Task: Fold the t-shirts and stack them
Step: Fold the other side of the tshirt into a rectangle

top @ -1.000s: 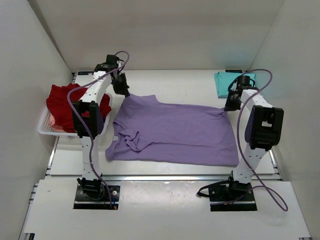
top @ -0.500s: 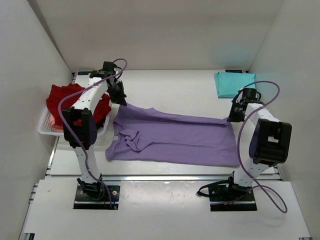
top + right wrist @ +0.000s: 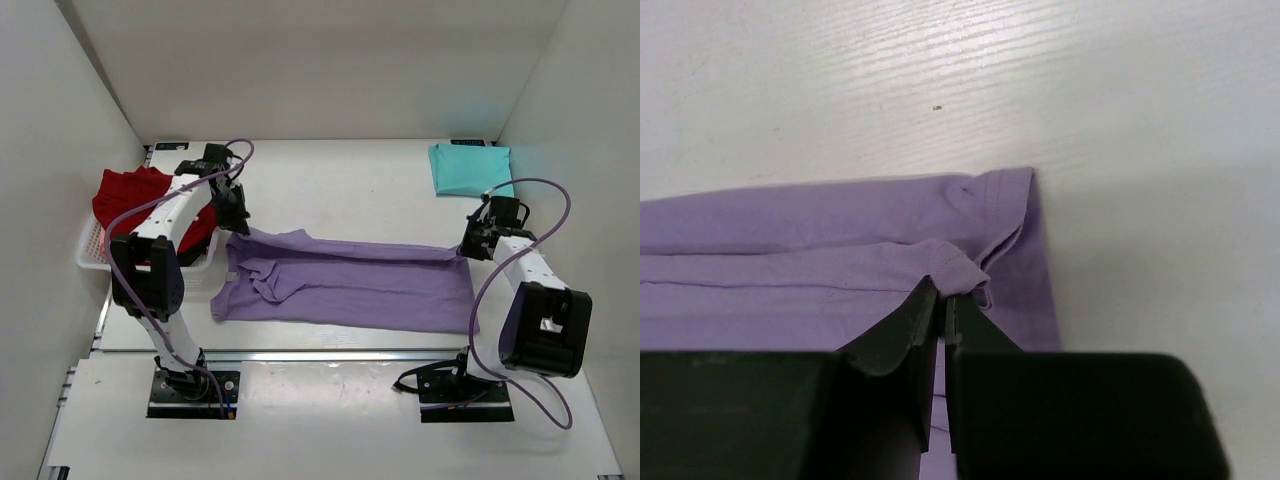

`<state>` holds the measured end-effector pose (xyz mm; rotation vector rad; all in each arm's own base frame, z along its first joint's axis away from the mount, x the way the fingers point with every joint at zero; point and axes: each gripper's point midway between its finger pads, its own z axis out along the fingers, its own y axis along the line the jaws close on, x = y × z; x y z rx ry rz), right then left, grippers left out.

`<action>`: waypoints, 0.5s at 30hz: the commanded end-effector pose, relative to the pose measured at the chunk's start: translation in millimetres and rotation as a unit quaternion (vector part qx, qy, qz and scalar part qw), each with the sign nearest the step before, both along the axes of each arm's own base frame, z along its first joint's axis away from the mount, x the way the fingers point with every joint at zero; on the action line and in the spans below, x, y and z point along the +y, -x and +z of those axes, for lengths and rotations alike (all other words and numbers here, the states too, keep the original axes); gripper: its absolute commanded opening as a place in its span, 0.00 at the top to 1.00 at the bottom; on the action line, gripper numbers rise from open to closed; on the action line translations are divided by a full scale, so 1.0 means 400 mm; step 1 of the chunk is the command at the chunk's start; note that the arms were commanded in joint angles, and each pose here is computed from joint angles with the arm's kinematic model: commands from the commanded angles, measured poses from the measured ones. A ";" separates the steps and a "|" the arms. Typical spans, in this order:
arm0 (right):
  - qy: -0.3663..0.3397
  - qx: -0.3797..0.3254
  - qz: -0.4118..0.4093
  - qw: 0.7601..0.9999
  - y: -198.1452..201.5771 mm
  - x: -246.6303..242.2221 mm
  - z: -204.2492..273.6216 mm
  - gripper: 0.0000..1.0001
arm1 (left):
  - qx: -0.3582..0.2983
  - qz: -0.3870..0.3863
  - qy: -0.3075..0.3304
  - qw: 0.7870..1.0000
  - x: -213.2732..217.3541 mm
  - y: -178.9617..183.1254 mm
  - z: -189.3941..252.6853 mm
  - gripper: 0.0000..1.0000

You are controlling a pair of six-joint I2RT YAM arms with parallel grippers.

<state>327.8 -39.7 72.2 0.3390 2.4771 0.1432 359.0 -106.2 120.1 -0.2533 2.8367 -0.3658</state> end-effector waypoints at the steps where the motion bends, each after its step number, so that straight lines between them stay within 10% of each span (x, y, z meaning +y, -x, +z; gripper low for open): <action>1: 0.010 -0.036 -0.001 0.999 -0.011 -0.010 0.030 1.00 | -0.041 -0.007 0.000 0.999 0.001 0.015 0.055 1.00; 15: 0.003 -0.031 -0.006 1.000 0.080 0.022 0.009 1.00 | -0.014 0.009 -0.027 1.000 0.041 0.079 -0.008 1.00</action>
